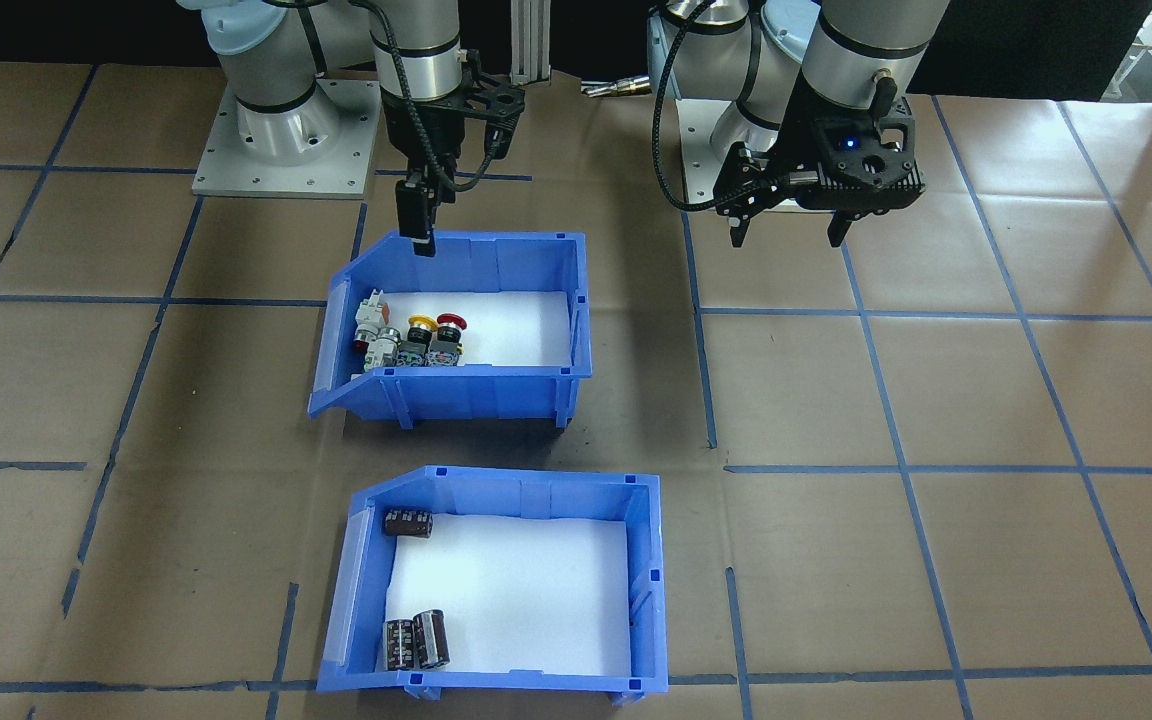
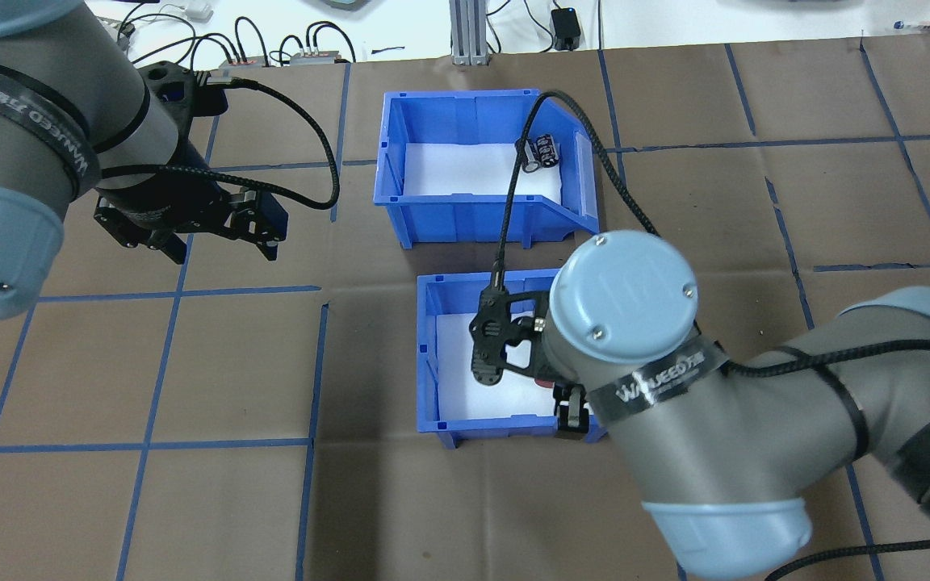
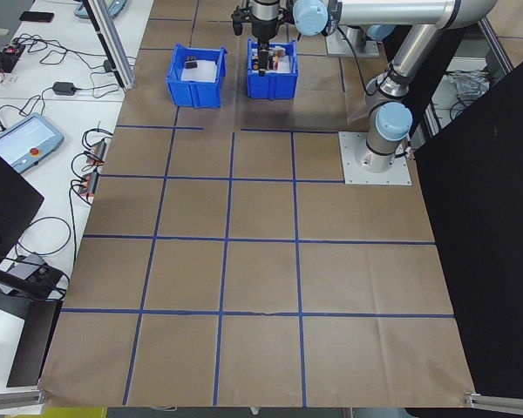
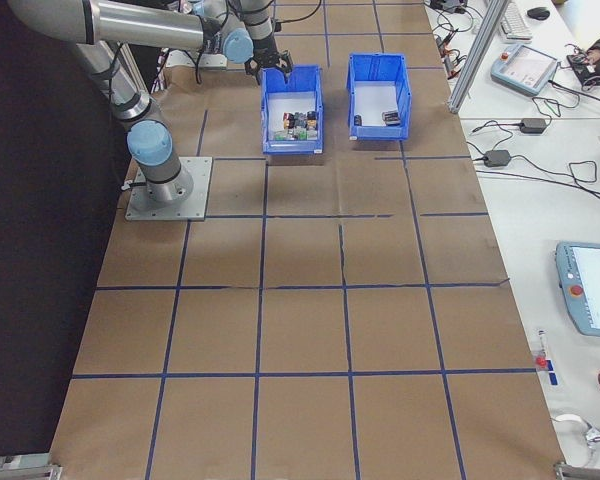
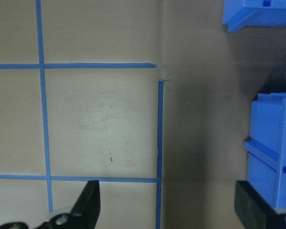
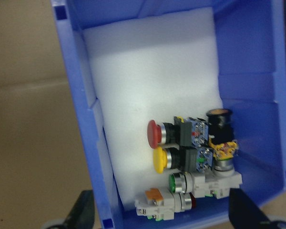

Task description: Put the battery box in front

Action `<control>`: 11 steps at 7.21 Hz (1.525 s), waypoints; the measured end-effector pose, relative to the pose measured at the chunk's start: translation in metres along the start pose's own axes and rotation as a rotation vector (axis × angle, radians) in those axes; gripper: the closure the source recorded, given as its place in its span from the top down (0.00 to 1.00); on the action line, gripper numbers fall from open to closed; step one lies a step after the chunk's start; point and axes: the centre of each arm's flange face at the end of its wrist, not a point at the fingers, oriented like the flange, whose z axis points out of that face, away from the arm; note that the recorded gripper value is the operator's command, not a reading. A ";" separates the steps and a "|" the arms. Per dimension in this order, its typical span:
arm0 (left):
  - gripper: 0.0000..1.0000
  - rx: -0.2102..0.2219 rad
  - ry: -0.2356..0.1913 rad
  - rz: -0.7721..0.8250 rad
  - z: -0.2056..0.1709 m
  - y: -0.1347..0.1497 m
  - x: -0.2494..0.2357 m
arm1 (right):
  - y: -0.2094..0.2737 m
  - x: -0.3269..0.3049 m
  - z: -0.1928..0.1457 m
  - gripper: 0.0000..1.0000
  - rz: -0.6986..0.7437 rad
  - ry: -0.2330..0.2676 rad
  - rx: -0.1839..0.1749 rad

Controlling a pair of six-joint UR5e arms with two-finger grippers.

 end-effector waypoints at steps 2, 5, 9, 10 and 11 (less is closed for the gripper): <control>1.00 0.000 -0.001 0.001 0.000 0.000 0.000 | 0.040 0.068 -0.045 1.00 0.317 -0.003 -0.017; 1.00 0.001 0.000 0.000 0.000 0.000 0.000 | 0.106 0.139 -0.086 1.00 0.851 0.056 0.002; 1.00 -0.008 0.002 -0.005 0.007 -0.008 0.000 | 0.111 0.200 -0.088 1.00 1.361 -0.069 -0.114; 1.00 -0.007 0.003 -0.006 0.010 -0.011 0.000 | 0.107 0.206 -0.084 1.00 1.417 -0.105 -0.145; 1.00 -0.006 0.004 -0.007 0.011 -0.013 0.000 | 0.104 0.206 -0.081 1.00 1.451 -0.131 -0.162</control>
